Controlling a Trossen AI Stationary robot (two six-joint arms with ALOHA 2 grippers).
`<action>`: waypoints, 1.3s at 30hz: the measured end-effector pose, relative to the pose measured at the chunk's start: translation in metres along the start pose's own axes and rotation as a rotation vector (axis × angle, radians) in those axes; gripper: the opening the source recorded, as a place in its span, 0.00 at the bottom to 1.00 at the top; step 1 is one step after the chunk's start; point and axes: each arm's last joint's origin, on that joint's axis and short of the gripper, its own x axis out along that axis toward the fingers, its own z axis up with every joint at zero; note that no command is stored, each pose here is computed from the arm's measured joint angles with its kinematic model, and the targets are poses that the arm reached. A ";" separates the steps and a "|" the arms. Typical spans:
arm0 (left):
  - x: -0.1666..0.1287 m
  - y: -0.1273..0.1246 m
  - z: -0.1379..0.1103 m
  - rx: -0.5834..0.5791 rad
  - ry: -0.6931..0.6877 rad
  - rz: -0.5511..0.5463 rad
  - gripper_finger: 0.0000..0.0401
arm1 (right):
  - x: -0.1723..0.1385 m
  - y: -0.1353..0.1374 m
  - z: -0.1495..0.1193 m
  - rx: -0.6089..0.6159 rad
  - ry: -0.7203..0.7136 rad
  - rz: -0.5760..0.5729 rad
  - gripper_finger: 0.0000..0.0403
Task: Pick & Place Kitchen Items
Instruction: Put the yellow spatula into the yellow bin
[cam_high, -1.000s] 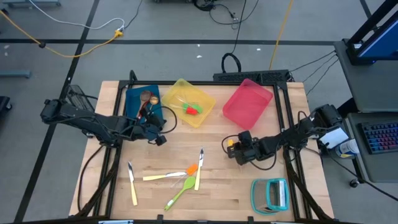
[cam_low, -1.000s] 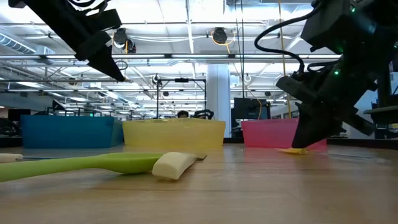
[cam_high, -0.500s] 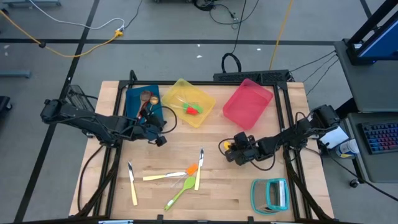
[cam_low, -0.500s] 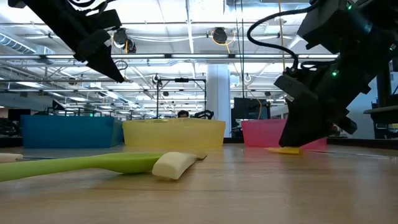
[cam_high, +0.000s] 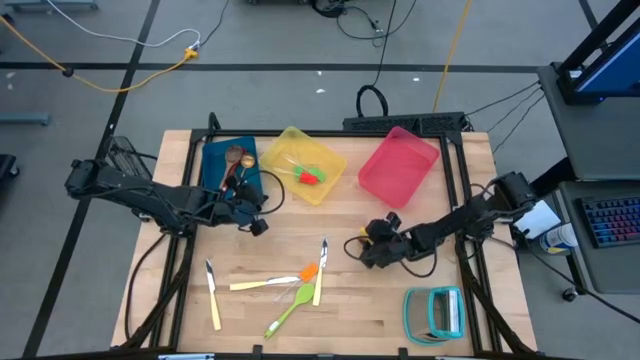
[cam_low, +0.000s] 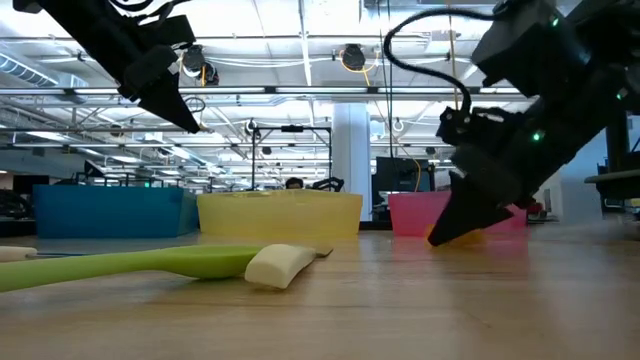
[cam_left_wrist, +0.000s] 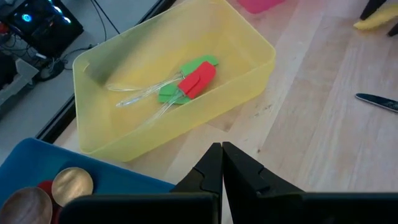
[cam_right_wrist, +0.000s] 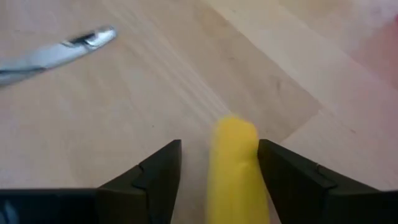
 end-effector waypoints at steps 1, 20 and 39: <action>0.000 0.000 0.000 0.000 0.000 0.000 0.04 | 0.002 0.000 -0.002 -0.006 -0.002 -0.014 0.52; 0.000 0.000 0.001 -0.007 -0.008 0.002 0.04 | -0.002 -0.007 -0.001 -0.073 0.042 -0.051 0.46; 0.000 0.000 0.001 -0.006 -0.008 0.002 0.04 | 0.000 -0.010 -0.002 -0.065 0.042 -0.079 0.01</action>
